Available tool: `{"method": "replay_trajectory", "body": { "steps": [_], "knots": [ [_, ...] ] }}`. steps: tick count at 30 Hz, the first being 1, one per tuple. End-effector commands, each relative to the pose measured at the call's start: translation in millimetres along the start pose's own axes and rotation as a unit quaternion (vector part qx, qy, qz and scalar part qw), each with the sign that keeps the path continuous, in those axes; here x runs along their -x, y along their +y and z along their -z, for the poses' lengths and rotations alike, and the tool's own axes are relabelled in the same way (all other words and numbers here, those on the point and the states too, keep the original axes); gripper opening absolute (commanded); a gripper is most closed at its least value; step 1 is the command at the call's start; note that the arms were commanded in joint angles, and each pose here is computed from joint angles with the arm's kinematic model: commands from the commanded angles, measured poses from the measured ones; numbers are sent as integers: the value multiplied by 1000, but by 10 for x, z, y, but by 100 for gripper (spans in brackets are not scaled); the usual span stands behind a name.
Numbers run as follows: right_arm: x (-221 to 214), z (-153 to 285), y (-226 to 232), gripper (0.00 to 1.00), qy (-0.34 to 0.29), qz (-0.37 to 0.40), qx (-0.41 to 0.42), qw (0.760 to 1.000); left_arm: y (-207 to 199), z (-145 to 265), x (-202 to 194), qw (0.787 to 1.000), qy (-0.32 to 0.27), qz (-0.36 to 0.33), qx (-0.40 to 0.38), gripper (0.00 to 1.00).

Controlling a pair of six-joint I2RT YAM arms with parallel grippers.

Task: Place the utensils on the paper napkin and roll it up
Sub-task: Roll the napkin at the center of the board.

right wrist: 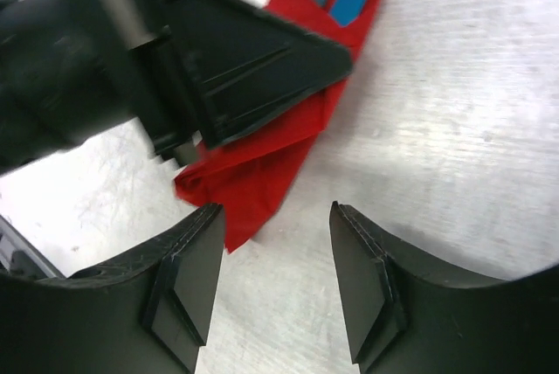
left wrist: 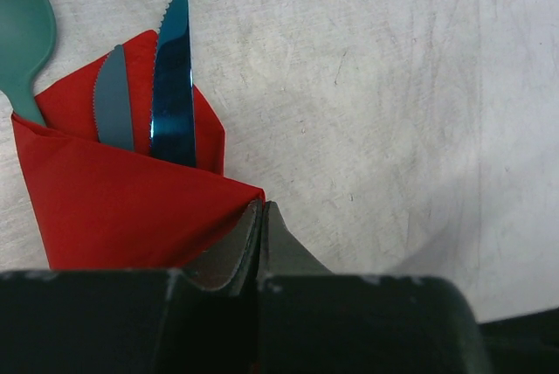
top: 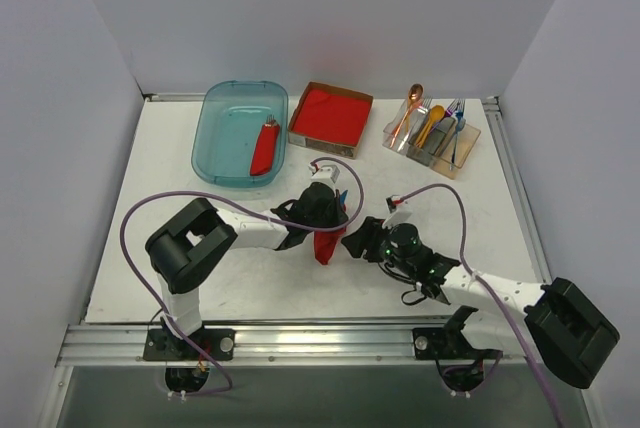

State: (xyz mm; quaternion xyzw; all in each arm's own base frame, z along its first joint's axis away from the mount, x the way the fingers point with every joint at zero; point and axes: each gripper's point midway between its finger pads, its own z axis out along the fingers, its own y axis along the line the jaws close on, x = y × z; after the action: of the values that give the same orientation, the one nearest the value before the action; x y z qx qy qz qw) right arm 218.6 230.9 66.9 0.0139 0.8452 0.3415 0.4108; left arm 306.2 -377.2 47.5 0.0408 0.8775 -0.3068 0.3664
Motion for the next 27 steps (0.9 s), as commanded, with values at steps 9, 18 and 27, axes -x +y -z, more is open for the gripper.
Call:
{"method": "replay_trajectory", "body": {
  "steps": [9,18,27],
  "knots": [
    [395,-251,-100,45,3,-90,-9,996,-200,62,231,998,-41,-6,-38,9],
    [434,-377,-210,41,8,-111,-23,993,-178,66,183,998,-39,-8,-44,44],
    [446,-451,-237,39,9,-123,-15,992,-186,82,178,997,-48,-7,-56,51]
  ]
}}
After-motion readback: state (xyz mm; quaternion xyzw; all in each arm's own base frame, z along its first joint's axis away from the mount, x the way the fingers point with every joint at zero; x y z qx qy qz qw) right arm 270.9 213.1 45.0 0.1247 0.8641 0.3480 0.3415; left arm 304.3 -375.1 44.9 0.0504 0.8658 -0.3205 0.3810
